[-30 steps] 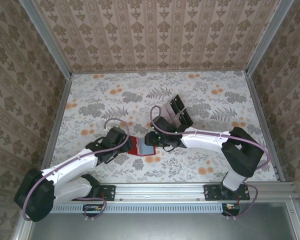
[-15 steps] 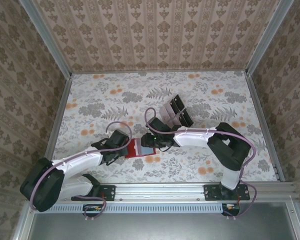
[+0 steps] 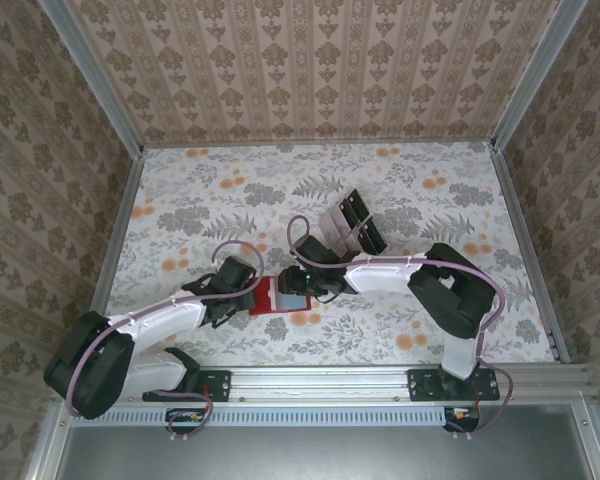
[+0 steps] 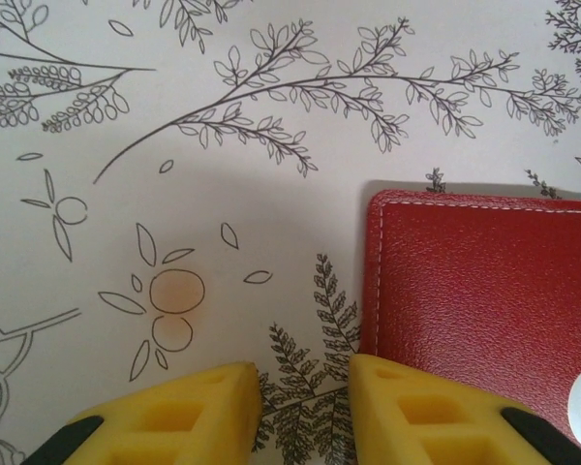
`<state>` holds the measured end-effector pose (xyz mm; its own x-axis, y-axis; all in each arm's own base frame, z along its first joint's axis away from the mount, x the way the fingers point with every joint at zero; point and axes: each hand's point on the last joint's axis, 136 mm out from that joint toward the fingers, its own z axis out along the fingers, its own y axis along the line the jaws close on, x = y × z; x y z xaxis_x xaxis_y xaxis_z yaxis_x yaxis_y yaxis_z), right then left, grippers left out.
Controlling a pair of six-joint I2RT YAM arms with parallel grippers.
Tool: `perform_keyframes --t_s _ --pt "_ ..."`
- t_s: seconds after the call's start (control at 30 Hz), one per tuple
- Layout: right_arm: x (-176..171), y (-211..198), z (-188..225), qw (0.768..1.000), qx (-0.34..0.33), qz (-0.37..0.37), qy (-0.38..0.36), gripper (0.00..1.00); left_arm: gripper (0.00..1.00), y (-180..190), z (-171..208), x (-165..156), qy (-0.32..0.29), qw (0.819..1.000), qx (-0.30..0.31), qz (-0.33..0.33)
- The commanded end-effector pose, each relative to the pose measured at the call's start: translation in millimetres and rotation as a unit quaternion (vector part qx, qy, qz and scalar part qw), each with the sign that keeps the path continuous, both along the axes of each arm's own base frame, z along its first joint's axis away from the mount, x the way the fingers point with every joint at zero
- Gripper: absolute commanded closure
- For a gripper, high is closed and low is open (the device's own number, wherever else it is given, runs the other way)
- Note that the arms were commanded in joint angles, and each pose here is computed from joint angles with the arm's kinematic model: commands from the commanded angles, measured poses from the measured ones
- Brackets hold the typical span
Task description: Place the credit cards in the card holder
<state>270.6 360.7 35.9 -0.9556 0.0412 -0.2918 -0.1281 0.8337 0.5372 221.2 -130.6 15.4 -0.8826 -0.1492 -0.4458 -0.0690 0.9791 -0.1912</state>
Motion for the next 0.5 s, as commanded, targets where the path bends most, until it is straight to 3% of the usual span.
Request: perform_keyframes --t_s 0.0,0.47 --pt "0.7 16.6 3.8 0.999 0.03 0.004 0.012 0.48 0.65 -1.5 0.5 17.5 -0.023 1.0 0.001 -0.006" --pt "3.0 29.7 30.0 0.997 0.078 0.005 0.007 0.48 0.63 -8.9 -1.6 27.4 -0.021 0.999 -0.016 -0.018"
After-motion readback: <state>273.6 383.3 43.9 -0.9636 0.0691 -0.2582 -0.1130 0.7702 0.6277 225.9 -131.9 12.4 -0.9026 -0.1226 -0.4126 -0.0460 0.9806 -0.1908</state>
